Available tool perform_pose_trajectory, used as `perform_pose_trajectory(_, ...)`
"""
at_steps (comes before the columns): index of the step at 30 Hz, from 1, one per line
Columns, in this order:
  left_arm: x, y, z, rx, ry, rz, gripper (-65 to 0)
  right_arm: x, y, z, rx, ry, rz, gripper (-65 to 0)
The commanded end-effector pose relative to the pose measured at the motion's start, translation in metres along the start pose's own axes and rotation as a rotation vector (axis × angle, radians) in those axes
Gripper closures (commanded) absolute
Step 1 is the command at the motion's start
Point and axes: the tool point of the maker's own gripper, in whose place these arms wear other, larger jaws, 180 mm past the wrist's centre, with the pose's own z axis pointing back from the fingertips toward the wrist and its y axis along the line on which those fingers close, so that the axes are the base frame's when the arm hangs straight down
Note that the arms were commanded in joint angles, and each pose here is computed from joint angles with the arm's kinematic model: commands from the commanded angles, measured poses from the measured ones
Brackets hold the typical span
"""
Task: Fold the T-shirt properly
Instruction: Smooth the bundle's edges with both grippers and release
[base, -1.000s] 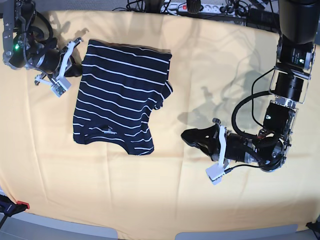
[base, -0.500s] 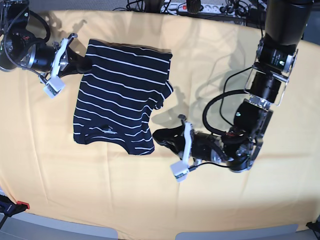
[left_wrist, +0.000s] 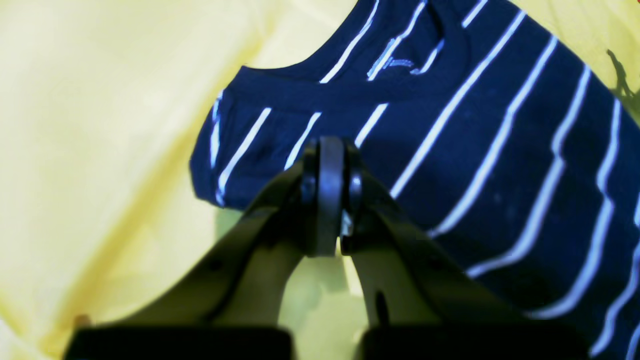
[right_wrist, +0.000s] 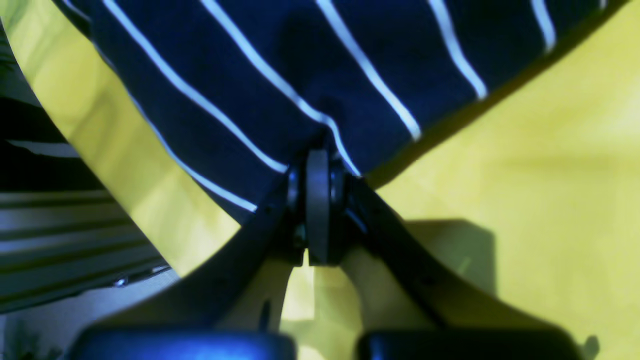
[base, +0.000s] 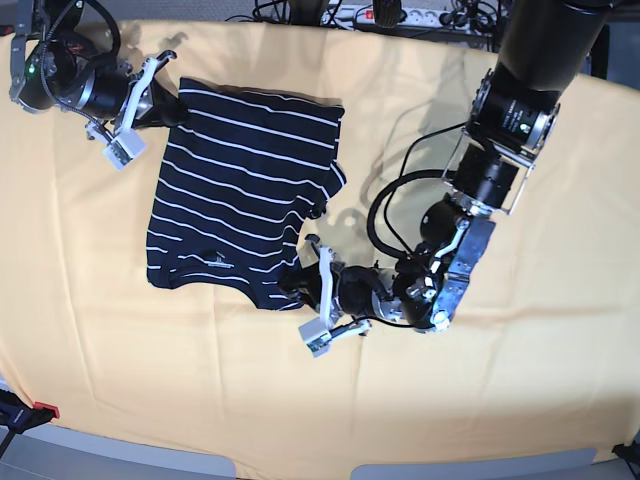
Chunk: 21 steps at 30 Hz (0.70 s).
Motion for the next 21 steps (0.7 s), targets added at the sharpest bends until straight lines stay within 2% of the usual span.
perform_pose_trajectory(1,0.027,0.003,0.004,0.003,-0.066,-0.026,0.0,0.009,0.000,0.004,0.000,-0.032,0.016,0.0)
perform_pose_trajectory(4,0.022,0.011,0.000,0.025,-0.078,-0.014,0.0,0.010,0.001,0.003,0.004,-0.038,0.012,0.0)
perform_pose_trajectory(9,-0.005,0.026,-0.001,0.077,0.014,-0.022,0.0,0.010,0.000,0.003,0.004,-0.038,0.013,0.0)
perform_pose_trajectory(16,-0.037,0.062,0.035,0.166,0.082,-0.001,0.0,0.009,0.000,0.003,0.004,-0.038,0.013,0.0)
perform_pose_trajectory(21,-0.039,0.091,0.073,0.240,0.096,-0.002,0.0,0.013,0.000,0.004,0.002,-0.047,0.016,0.0)
